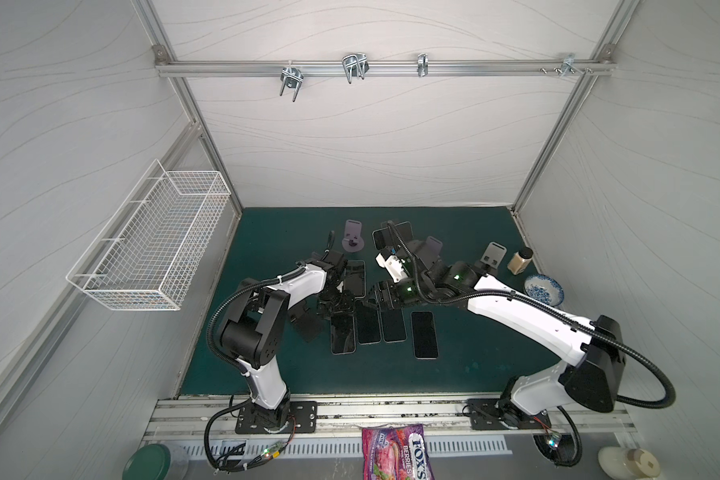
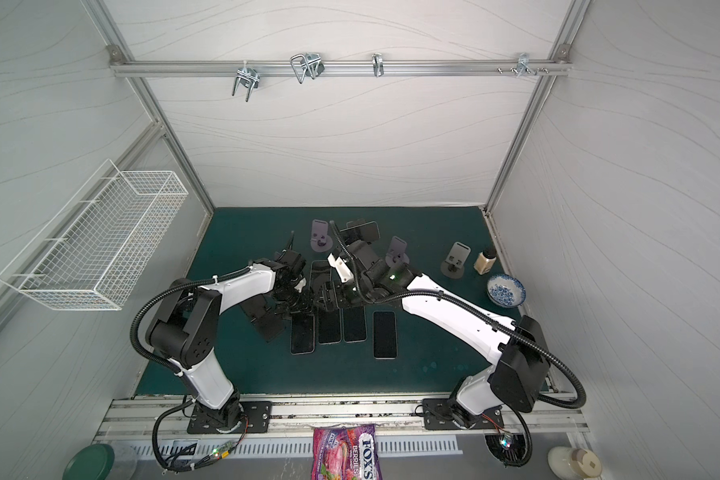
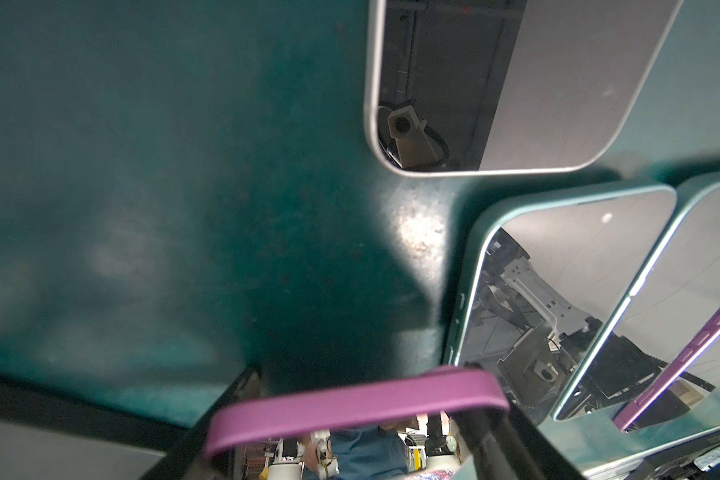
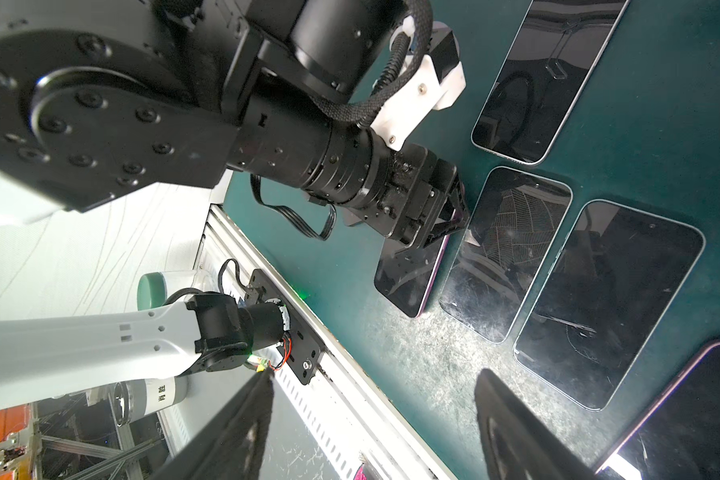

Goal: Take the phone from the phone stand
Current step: 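Lower the pink-edged phone flat onto the table beside the flat phones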

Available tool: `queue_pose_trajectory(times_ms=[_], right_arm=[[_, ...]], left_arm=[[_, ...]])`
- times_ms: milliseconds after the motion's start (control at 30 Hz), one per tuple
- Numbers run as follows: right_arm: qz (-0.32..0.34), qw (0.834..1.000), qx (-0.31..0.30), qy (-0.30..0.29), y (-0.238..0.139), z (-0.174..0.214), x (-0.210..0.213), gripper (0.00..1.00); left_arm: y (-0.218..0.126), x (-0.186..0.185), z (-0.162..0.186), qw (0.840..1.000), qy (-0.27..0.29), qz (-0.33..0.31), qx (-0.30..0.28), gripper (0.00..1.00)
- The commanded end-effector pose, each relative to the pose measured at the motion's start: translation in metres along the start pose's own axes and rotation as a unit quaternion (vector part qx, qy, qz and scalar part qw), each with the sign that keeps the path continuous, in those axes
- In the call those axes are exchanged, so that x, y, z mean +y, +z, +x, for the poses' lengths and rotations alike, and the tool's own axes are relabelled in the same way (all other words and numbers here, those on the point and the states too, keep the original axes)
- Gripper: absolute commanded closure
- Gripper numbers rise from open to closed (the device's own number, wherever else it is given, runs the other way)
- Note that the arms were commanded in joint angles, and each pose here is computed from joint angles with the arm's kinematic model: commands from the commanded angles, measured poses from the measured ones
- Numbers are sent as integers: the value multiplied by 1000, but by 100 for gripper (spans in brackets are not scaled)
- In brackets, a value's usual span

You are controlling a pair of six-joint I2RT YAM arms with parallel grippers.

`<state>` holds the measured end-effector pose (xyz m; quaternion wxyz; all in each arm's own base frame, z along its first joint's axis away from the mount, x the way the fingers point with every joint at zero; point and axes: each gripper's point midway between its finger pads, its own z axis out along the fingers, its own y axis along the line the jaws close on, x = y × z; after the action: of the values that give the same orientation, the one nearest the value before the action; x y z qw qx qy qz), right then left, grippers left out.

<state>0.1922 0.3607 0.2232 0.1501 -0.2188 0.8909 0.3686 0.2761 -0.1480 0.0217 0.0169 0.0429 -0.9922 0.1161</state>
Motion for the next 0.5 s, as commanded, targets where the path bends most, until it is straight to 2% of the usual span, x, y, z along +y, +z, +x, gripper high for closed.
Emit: queue_pose_trajectory(times_ms=[0, 400, 467], right_arm=[[5, 1000, 2, 2, -3, 2, 2, 22], [9, 1000, 7, 4, -2, 6, -1, 22], [9, 1000, 7, 4, -2, 6, -1, 22]], left_arm=[[-2, 12, -10, 999, -11, -31, -21, 32], [-6, 12, -10, 999, -12, -28, -31, 27], [-4, 10, -10, 999, -11, -25, -27, 23]])
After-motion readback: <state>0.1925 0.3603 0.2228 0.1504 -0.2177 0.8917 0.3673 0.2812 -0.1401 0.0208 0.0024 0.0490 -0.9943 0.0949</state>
